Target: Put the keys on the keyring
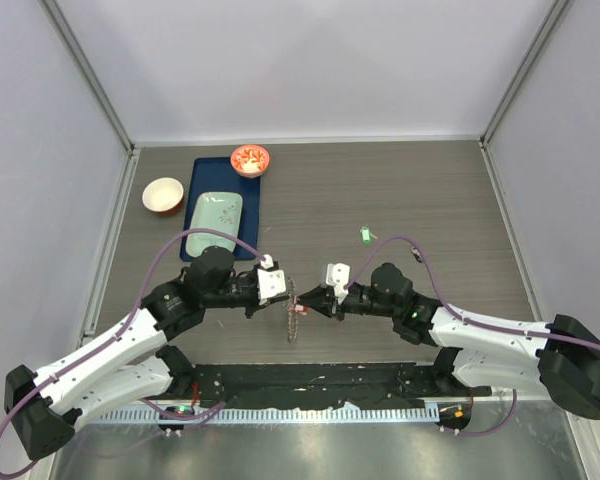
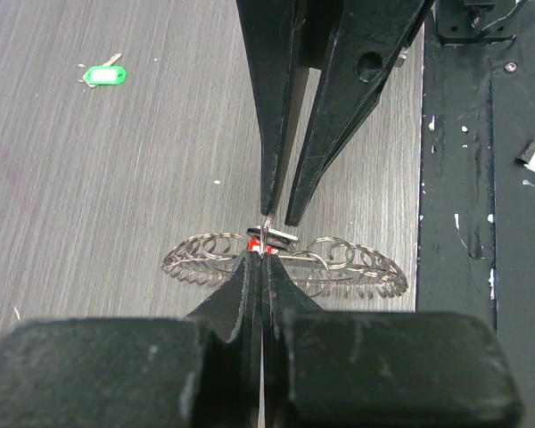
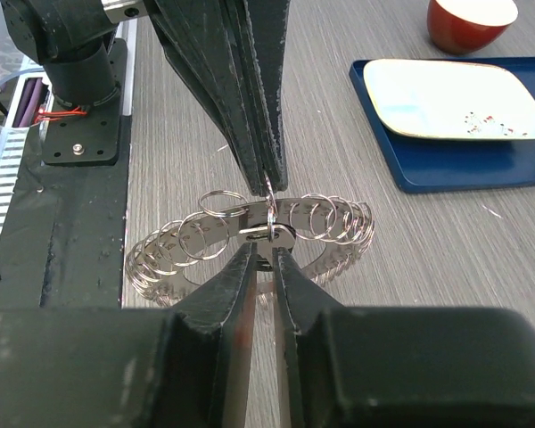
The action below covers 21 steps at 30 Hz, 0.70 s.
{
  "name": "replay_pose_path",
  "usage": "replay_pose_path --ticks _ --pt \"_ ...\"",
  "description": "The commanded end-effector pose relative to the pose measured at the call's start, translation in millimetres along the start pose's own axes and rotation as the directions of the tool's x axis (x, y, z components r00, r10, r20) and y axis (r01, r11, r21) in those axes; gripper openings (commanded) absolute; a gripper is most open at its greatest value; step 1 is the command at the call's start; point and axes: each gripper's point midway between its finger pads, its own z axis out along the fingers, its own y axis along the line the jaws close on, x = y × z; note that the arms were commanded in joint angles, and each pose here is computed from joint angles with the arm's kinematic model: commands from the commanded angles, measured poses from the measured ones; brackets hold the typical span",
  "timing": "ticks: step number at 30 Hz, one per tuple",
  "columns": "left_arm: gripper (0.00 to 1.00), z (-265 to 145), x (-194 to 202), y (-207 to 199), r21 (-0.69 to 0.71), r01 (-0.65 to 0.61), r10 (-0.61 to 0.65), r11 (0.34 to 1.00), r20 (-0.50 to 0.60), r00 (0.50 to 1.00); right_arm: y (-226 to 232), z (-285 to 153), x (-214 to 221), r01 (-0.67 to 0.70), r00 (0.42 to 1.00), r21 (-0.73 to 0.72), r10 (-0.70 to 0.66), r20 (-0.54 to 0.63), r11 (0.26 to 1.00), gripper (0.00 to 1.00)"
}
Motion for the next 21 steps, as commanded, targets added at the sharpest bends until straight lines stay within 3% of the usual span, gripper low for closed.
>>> replay_pose_path --ticks 1,13,21 --pt "0.0 -2 -23 8 -0.029 -0.04 0.042 0.999 0.083 0.996 -9 6 -25 0.02 0.996 0.027 -0.022 0.082 0.999 0.18" --pt "0.0 -1 -22 7 -0.021 -0.038 0.039 0.999 0.08 0.996 -9 6 -33 0.025 0.995 0.021 -0.027 0.101 0.999 0.15" --pt "0.0 0 -22 6 -0.015 -0.036 0.037 0.999 0.078 0.996 -9 6 -37 0.036 0.994 0.02 -0.038 0.105 0.999 0.02"
